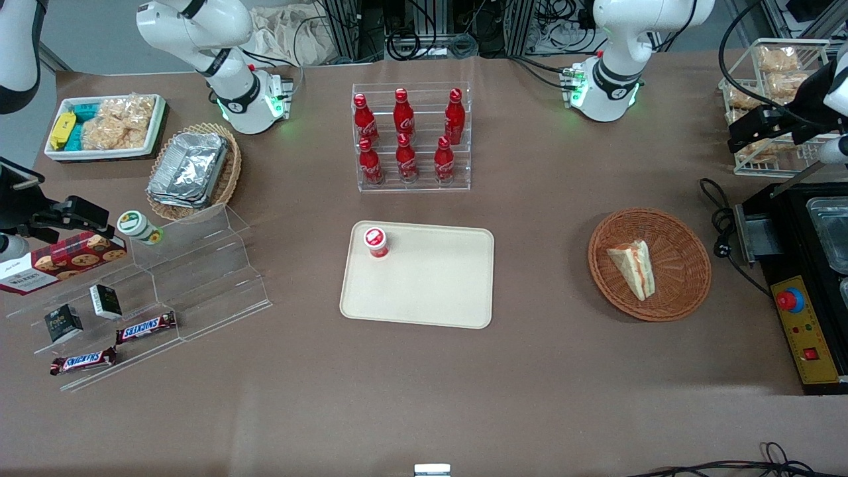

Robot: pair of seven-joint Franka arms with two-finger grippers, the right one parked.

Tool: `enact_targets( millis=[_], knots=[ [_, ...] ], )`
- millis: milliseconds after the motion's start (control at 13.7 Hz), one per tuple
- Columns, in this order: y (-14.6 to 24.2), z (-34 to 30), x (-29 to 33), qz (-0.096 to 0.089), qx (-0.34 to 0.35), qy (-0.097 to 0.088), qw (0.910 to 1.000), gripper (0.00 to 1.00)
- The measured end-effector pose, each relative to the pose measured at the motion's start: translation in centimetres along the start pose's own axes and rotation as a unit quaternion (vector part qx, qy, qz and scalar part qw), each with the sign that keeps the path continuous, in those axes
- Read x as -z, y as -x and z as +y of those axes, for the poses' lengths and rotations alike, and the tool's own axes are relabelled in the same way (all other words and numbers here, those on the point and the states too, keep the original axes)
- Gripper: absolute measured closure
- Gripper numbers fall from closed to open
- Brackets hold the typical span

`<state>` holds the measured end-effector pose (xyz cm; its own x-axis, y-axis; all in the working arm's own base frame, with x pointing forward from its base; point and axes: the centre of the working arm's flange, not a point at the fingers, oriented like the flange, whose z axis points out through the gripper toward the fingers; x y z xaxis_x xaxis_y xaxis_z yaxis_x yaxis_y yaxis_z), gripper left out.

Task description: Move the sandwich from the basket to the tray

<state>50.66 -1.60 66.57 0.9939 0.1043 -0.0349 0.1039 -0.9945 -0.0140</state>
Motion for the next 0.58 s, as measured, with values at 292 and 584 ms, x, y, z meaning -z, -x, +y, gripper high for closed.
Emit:
enact_targets(
  millis=[292, 584],
  knots=[
    [0.0, 0.0, -0.2, -0.002, 0.000, 0.000, 1.0000, 0.00],
    [-0.6, 0.0, -1.5, -0.015, 0.000, -0.003, 0.9999, 0.00]
  ],
)
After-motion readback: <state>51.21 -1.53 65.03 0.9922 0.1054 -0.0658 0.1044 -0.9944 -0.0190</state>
